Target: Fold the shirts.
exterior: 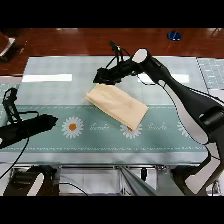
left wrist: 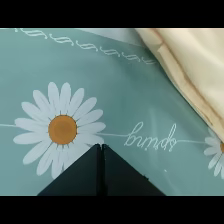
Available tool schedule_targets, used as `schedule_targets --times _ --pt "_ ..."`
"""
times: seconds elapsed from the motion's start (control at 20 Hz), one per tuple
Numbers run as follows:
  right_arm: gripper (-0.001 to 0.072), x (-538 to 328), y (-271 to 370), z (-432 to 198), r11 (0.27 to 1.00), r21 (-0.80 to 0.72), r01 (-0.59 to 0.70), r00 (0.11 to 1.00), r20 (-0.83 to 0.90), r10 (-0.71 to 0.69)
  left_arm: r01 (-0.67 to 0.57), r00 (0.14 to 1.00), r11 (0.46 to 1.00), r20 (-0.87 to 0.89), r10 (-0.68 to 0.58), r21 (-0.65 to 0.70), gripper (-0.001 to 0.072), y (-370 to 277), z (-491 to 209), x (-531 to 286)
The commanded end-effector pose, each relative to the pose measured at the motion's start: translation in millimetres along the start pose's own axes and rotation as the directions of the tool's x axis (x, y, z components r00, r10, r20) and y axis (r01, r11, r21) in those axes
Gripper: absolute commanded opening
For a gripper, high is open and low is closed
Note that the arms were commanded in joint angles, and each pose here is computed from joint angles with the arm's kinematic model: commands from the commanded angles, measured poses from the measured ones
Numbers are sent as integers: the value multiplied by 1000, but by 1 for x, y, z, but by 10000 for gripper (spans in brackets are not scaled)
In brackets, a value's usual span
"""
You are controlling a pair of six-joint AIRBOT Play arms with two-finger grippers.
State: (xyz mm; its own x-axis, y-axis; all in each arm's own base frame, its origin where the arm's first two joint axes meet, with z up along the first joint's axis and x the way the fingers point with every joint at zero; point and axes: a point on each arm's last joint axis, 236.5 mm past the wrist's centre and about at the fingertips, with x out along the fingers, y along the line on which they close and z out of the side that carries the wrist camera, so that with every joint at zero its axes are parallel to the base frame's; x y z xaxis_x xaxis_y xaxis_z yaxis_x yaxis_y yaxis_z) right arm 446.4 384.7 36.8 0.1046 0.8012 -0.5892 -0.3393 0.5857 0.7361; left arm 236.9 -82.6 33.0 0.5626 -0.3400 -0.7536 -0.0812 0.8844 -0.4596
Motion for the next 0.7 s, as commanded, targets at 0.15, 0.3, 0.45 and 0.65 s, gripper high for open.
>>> schedule_targets --times 0.15,0.3,0.45,0.65 --pt "418 -152 -27 -7 992 -29 124 989 -72 -126 41 996 998 83 -37 -47 23 -3 13 8" --pt "409 -275 -94 -41 835 -21 549 835 -13 -549 46 994 998 97 -41 -49 22 -4 16 7" --pt "409 -347 -146 -93 664 235 710 645 162 -747 48 994 998 103 -42 -50 22 -4 18 7" --pt "411 -287 -186 -186 677 552 486 681 246 -689 48 994 998 104 -43 -50 22 -4 18 7"
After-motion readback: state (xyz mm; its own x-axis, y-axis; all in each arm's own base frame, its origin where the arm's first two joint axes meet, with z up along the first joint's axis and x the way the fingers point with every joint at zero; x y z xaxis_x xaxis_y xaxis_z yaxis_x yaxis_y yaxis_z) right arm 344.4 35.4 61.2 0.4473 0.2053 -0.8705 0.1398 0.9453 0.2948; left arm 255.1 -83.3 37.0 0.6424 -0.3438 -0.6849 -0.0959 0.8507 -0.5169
